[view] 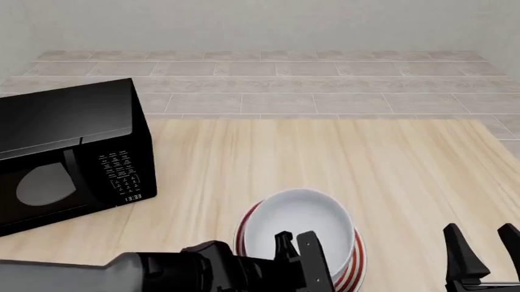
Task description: Pick up the white bowl and put it on the plate.
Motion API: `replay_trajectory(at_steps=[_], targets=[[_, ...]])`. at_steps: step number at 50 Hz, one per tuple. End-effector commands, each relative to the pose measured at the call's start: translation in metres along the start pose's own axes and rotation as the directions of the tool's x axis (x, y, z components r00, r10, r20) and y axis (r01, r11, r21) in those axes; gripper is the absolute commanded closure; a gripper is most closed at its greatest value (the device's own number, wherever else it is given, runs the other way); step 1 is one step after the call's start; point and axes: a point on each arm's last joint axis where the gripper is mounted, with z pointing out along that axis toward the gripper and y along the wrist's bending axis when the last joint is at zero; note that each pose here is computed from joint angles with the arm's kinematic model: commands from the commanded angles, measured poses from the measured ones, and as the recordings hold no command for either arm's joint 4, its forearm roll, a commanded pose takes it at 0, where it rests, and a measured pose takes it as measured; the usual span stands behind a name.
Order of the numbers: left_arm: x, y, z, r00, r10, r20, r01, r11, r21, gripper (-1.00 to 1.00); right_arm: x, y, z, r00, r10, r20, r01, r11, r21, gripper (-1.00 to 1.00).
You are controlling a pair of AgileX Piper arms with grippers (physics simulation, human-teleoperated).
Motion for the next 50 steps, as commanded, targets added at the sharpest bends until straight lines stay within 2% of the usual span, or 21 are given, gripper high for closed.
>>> replay_trajectory(at_steps=[1,28,39,40,50], targets=[[0.0004,0.0001,0.0018,1.000,0.025,-0.002,-0.025,1.000,-0.004,1.00,0.0002,-0.0001,0.0000,1.000,-0.001,-0.001,0.001,1.000,0.002,-1.00],[0.0019,-0.0010,0.0068,0.999,0.027,-0.018,-0.027,1.000,0.003,1.00,0.0002,-0.0001,0.0000,1.000,-0.002,-0.001,0.002,1.000,0.002,-1.00],[0.0014,0.0069,0.0083,0.999,0.035,-0.019,-0.035,0.999,-0.013,1.00,0.0002,-0.0001,0.0000,1.000,-0.001,-0.001,0.001,1.000,0.002,-1.00],[0.0009,0.0062,0.0078,0.999,0.033,-0.017,-0.033,0.999,-0.012,-1.00,0.0002,-0.0001,0.0000,1.000,-0.001,-0.001,0.001,1.000,0.002,-1.00],[0.0001,0.0070,0.0090,0.999,0.032,-0.017,-0.033,0.999,-0.013,-1.00,0.0002,-0.0001,0.0000,1.000,-0.002,-0.001,0.002,1.000,0.002,-1.00]])
